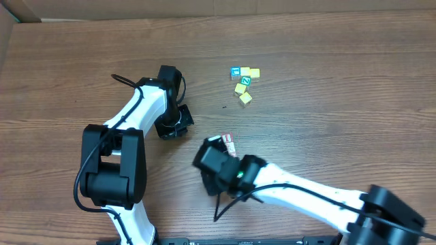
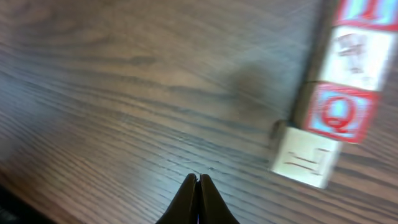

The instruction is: Flip 4 blocks

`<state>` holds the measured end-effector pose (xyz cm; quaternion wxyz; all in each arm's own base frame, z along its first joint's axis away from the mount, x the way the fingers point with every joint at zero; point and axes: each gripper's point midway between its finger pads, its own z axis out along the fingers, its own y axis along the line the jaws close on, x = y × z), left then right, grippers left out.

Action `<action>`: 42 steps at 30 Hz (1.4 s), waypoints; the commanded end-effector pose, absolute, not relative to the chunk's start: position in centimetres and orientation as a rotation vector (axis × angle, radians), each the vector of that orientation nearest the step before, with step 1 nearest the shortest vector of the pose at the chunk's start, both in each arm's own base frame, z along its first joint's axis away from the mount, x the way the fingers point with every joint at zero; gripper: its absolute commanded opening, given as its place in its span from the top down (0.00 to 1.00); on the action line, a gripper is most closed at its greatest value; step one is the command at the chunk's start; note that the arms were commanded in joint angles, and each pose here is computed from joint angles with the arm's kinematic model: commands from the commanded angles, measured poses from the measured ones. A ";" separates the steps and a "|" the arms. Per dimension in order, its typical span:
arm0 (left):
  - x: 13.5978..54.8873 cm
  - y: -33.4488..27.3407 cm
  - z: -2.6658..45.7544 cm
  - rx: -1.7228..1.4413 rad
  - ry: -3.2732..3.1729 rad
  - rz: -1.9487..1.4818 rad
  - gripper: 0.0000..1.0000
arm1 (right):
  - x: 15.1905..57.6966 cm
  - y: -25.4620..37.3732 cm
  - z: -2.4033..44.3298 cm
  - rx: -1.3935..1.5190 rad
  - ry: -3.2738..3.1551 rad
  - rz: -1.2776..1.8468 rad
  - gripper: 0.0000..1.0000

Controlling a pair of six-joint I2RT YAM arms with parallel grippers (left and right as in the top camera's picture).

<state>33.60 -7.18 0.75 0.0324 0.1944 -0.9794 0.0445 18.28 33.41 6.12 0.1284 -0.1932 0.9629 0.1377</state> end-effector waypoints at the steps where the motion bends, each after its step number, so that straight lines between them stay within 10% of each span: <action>1: 33.0 -7.7 0.2 0.551 -2.996 0.149 0.96 | 20.2 34.4 6.0 -0.513 2.789 0.283 0.96; 42: 32.8 -7.7 0.2 0.550 -2.988 0.145 0.95 | 22.2 31.0 1.6 -0.324 2.903 -0.097 0.96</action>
